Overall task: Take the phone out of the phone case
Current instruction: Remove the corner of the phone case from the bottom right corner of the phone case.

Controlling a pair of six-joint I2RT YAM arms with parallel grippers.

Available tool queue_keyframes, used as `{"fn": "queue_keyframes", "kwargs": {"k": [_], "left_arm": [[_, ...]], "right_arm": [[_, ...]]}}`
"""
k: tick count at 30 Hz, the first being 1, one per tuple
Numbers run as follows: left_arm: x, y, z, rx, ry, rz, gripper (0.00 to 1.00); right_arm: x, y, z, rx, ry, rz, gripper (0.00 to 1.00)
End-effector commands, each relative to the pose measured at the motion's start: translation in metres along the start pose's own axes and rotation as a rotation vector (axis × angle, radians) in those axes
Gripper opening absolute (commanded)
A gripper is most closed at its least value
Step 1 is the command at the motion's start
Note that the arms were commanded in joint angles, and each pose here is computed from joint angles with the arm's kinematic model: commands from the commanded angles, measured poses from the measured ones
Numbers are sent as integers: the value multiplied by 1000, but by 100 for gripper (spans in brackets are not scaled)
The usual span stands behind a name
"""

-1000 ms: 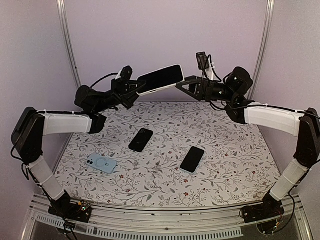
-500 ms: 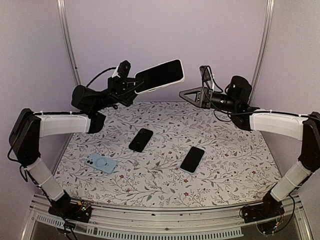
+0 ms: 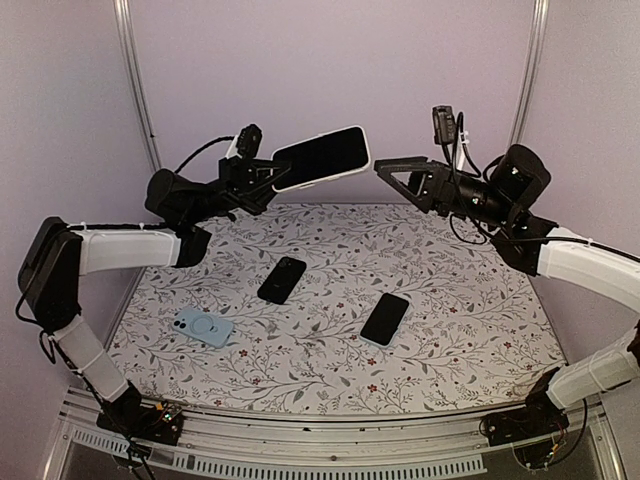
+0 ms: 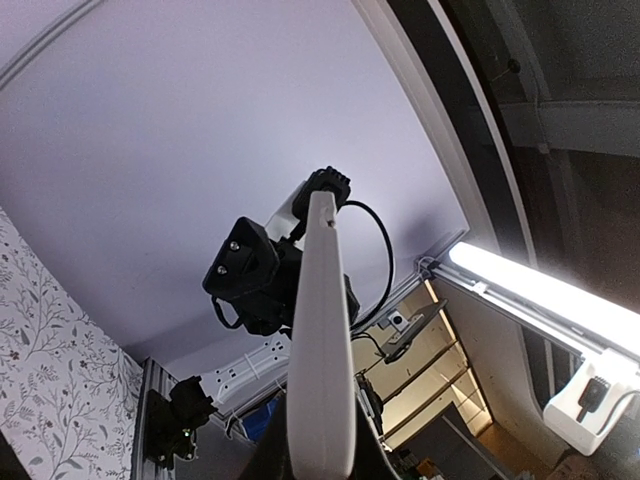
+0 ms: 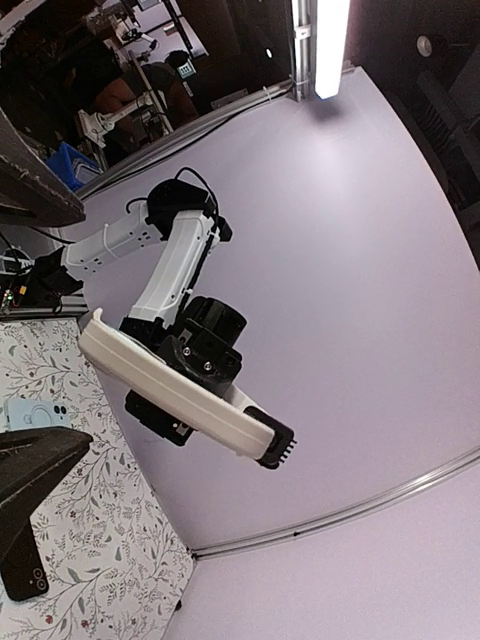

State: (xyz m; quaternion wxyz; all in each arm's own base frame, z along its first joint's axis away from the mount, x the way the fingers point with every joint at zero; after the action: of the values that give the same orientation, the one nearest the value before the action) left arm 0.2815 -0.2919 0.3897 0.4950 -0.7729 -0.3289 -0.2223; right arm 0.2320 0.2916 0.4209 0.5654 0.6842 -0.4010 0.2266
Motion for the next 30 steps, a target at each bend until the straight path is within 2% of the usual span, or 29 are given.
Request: {"fn": "queue_keyframes", "kwargs": {"k": [1, 7, 15, 24, 30], "left_arm": [[5, -9, 0, -31, -16, -76, 0], [3, -11, 2, -28, -10, -81, 0], [4, -15, 0, -39, -5, -101, 0], [7, -27, -1, -83, 0, -148, 0], [8, -50, -1, -167, 6, -239, 0]], "right_arm": [[3, -15, -11, -60, -5, -91, 69], [3, -24, -16, -81, -7, -128, 61], [2, -31, -16, -125, -17, -152, 59], [-3, -60, -11, -275, -27, -220, 48], [-16, -94, -5, -382, 15, -341, 44]]}}
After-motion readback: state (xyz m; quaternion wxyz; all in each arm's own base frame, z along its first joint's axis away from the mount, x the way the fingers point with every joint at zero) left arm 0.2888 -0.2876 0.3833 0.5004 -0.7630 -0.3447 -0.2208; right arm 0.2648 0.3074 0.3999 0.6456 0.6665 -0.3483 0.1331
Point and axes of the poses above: each gripper's point midway between its finger pads, its own z axis back along the fingers, its own y axis along the line the jaws close on, x = y × z, the point moved 4 cm from there along z, back along the fingers, and after that the axes turned 15 degrees about -z, right-handed, at the moved point
